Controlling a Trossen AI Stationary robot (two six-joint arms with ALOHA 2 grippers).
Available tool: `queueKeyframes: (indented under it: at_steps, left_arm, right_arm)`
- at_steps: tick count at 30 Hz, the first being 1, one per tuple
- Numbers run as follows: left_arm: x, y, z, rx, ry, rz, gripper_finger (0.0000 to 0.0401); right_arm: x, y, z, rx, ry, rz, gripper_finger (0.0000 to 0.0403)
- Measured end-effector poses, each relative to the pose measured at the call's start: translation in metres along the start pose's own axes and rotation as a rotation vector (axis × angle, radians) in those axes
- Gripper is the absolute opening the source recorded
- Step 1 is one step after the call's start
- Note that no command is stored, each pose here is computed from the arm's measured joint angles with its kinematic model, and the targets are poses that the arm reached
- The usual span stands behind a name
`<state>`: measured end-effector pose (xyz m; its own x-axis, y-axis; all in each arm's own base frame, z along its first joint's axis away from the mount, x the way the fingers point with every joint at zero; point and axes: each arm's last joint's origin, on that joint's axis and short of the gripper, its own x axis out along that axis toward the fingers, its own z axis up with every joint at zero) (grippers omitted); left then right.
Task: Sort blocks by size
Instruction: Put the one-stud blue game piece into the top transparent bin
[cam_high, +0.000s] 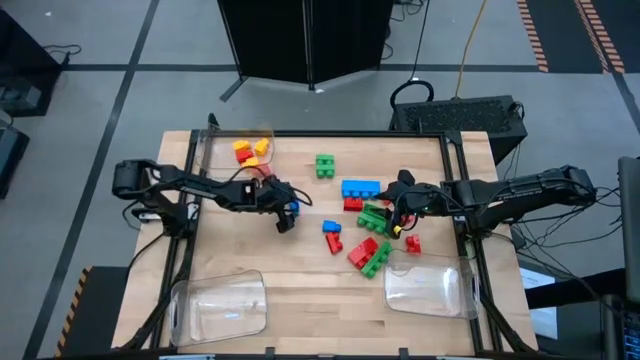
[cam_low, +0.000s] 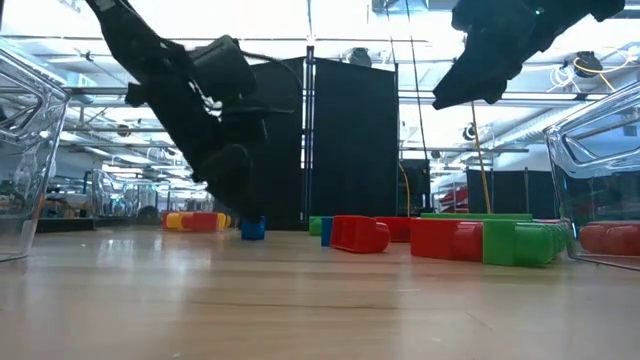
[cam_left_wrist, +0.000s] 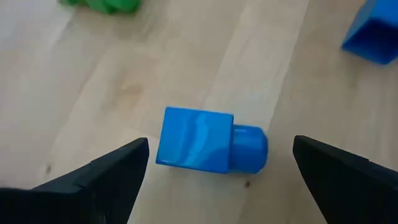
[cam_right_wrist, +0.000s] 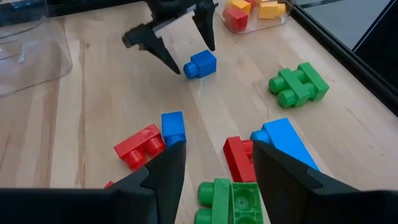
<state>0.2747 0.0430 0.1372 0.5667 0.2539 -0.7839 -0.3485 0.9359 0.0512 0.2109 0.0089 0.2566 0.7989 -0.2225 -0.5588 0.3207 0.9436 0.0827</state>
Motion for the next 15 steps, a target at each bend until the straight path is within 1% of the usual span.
queueKeyframes:
  at_steps: [3,5,10,12,15]
  left_arm:
    - [0.0066,-0.0006,-0.0039,0.029,0.028,0.004,0.0399]
    - [0.0092,-0.001,-0.0042,0.053,0.025,0.003,0.04]
    - [0.0106,0.0009,-0.0034,0.07,0.017,0.012,0.0394]
    - [0.0108,0.0025,-0.0033,0.064,0.018,0.017,0.0379]
    - [0.0113,0.0053,-0.003,0.038,0.019,0.023,0.0341]
  right_arm:
    - [0.0001,0.0,0.0,0.0,0.0,0.0,0.0174]
    - [0.0001,0.0,0.0,0.0,0.0,0.0,0.0174]
    - [0.0001,0.0,0.0,0.0,0.0,0.0,0.0174]
    - [0.0001,0.0,0.0,0.0,0.0,0.0,0.0174]
    - [0.0001,0.0,-0.0001,-0.001,0.001,-0.001,0.0174]
